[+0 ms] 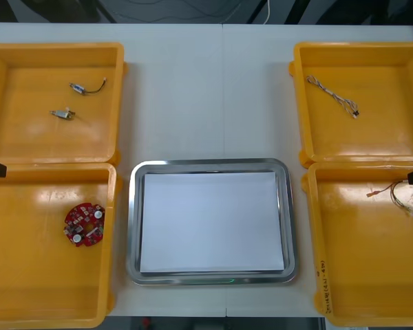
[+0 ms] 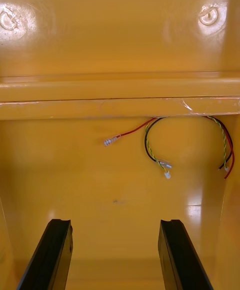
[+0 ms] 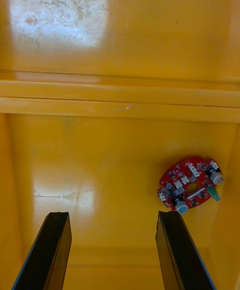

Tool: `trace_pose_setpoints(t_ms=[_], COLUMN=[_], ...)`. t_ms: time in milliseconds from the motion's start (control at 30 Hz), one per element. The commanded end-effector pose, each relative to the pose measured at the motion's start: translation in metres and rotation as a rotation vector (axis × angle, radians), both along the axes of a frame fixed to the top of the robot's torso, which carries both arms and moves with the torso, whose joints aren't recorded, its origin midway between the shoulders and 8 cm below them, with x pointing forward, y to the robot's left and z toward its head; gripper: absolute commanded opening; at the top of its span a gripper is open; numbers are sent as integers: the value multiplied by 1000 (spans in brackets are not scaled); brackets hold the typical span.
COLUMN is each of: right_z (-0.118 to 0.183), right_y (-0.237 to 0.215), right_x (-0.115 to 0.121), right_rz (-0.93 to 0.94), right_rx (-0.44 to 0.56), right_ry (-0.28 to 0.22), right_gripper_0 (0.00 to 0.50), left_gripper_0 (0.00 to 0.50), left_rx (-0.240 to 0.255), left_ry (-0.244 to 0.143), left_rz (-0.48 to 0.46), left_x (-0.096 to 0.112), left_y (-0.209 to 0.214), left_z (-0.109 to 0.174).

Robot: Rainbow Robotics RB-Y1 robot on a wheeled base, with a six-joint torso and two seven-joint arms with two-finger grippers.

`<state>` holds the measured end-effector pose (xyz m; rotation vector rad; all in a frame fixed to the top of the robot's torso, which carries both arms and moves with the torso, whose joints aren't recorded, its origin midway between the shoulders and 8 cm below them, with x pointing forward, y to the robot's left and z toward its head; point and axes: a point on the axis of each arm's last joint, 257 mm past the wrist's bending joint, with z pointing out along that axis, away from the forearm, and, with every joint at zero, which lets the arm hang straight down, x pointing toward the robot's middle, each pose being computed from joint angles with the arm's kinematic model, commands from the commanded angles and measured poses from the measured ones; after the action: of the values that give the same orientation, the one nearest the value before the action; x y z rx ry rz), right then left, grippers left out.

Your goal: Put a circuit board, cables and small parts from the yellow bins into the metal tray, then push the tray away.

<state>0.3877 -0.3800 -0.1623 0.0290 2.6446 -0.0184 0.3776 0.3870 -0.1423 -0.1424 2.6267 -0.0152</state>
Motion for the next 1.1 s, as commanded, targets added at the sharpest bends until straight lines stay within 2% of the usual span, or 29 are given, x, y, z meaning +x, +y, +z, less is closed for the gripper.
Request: trace_pose_setpoints(t_ms=[33,1100], right_z=[4,4], right_y=[-3,-3], right_x=[-4,-4], right_rz=[27,27], right_rx=[-49,-49], right_ry=[-2,-2], right_gripper_0=[500,500], left_gripper_0=[500,500], left_rx=[66,66], left_ry=[-16,-16], left_rz=[-90,-90], left_x=[-4,-4], left_y=[5,5], left_z=[4,4])
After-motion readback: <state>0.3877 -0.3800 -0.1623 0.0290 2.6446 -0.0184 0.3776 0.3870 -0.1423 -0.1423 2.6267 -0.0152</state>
